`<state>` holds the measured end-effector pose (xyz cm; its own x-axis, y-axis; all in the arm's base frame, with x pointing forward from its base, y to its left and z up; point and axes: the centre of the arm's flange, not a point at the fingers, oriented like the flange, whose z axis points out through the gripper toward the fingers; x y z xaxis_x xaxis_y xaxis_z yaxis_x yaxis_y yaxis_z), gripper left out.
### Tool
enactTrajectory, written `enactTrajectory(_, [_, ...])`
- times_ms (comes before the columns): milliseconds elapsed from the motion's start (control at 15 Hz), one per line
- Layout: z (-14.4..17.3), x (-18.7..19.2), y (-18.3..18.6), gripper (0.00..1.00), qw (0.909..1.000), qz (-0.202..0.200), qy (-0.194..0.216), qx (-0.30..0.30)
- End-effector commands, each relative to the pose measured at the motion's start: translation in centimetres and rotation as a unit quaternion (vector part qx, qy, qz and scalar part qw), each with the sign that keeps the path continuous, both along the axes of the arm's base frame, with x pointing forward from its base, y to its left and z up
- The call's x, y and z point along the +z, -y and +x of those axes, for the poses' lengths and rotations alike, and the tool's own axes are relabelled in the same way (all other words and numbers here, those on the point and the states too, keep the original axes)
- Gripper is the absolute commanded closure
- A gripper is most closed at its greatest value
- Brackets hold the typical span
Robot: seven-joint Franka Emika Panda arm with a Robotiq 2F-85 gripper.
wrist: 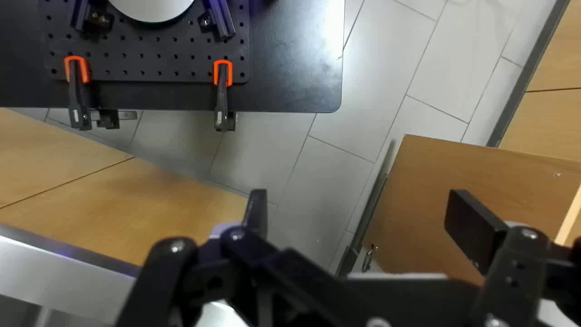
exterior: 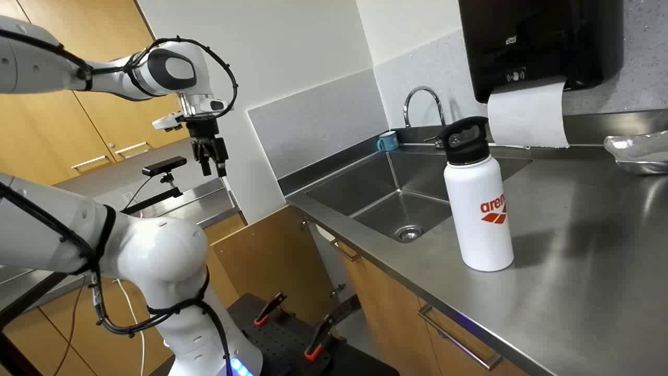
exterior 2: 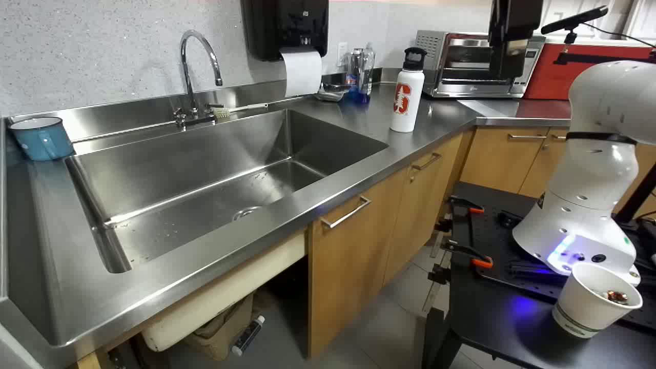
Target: Close the open cabinet door on the left
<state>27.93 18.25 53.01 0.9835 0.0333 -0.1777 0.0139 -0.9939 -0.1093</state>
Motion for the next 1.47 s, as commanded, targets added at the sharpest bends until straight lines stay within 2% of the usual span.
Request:
enactTrajectory(0, [0.0, 0.0, 0.0, 0.00, 1.0000, 0.000, 0.000, 0.000])
enactTrajectory(333, [0.0, 0.0, 0.0, 0.00, 1.0000, 0.000, 0.000, 0.000])
enactTrajectory(467, [0.9, -1.1, -1.4, 0.00, 0.9986, -0.010, -0.003, 0.053])
enactTrajectory(667, [1.4, -3.6, -4.6, 0.00, 0.9890, -0.017, -0.002, 0.147])
enactTrajectory(800, [1.6, -5.4, -6.8, 0.00, 0.9790, -0.019, 0.000, 0.203])
enactTrajectory(1067, [1.9, -8.4, -11.0, 0.00, 0.9495, -0.031, -0.003, 0.312])
enactTrajectory(1133, [1.5, -8.7, -11.5, 0.00, 0.9411, -0.047, -0.023, 0.334])
enactTrajectory(1200, [0.5, -8.5, -9.8, 0.00, 0.9552, -0.034, -0.006, 0.294])
enactTrajectory(1400, [0.6, -9.5, -11.1, 0.00, 0.9460, -0.041, -0.019, 0.321])
